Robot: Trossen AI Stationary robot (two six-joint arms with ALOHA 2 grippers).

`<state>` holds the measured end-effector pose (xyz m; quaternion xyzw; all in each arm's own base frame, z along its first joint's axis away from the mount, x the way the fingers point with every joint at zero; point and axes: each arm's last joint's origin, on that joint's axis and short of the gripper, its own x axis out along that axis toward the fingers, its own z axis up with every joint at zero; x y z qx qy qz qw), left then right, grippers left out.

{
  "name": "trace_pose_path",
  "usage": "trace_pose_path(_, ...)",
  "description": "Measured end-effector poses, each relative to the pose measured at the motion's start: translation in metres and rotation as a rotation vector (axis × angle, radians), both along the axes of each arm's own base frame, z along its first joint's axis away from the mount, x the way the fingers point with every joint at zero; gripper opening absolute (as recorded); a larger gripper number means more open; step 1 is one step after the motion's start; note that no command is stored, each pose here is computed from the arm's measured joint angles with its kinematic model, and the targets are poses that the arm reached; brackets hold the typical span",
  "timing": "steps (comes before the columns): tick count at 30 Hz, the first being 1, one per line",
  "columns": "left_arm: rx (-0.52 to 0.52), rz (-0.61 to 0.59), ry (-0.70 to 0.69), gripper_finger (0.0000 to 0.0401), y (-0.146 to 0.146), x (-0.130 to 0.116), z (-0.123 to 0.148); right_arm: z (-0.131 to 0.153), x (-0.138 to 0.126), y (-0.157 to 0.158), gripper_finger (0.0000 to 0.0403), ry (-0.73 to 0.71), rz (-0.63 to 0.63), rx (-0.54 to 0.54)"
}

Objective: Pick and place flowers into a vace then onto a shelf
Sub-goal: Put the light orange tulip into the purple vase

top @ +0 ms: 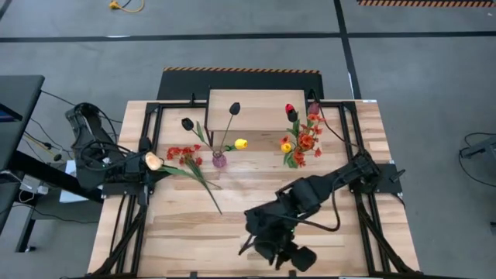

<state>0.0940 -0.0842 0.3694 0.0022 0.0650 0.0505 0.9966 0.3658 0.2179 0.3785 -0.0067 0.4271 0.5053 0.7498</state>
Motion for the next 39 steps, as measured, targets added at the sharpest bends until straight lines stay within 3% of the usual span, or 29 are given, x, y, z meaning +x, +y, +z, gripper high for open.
trace_pose_path(4, -0.006, 0.012, -0.012, 0.0000, 0.006, -0.004, 0.002, 0.021, -0.027, 0.004, 0.0075, -0.054, -0.011, -0.068)
trace_pose_path(7, -0.012, 0.012, -0.017, 0.0000, 0.010, -0.007, 0.003, 0.034, -0.049, 0.005, 0.0075, -0.123, -0.089, -0.127)
trace_pose_path(10, -0.018, -0.010, -0.015, 0.0000, 0.014, -0.010, 0.003, 0.029, -0.068, 0.004, 0.0075, -0.259, -0.277, -0.178)
trace_pose_path(13, -0.024, -0.040, -0.016, 0.0000, 0.016, -0.013, 0.004, -0.004, -0.099, -0.005, 0.0075, -0.438, -0.564, -0.209)
trace_pose_path(15, -0.027, -0.051, -0.019, 0.0000, 0.018, -0.014, 0.005, -0.035, -0.123, -0.017, 0.0075, -0.563, -0.779, -0.152)
trace_pose_path(17, -0.041, -0.067, -0.022, 0.0000, 0.019, -0.015, 0.005, -0.052, -0.143, -0.032, 0.0075, -0.691, -0.871, 0.044)
trace_pose_path(20, -0.053, -0.109, -0.012, 0.0000, 0.018, -0.016, 0.005, -0.060, -0.168, -0.049, 0.0075, -0.893, -0.717, 0.370)
trace_pose_path(22, -0.038, -0.116, 0.002, 0.0000, 0.018, -0.016, 0.003, -0.071, -0.180, -0.055, 0.0075, -0.973, -0.609, 0.442)
trace_pose_path(26, 0.009, -0.068, 0.015, 0.0000, 0.019, -0.015, 0.000, -0.080, -0.188, -0.063, 0.0075, -1.037, -0.631, 0.455)
trace_pose_path(29, 0.029, -0.027, 0.015, 0.0000, 0.020, -0.016, 0.000, -0.084, -0.185, -0.064, 0.0075, -1.030, -0.675, 0.418)
trace_pose_path(39, 0.058, -0.007, -0.022, 0.0000, 0.018, -0.013, 0.005, -0.094, -0.181, -0.064, 0.0075, -0.991, -0.651, 0.344)
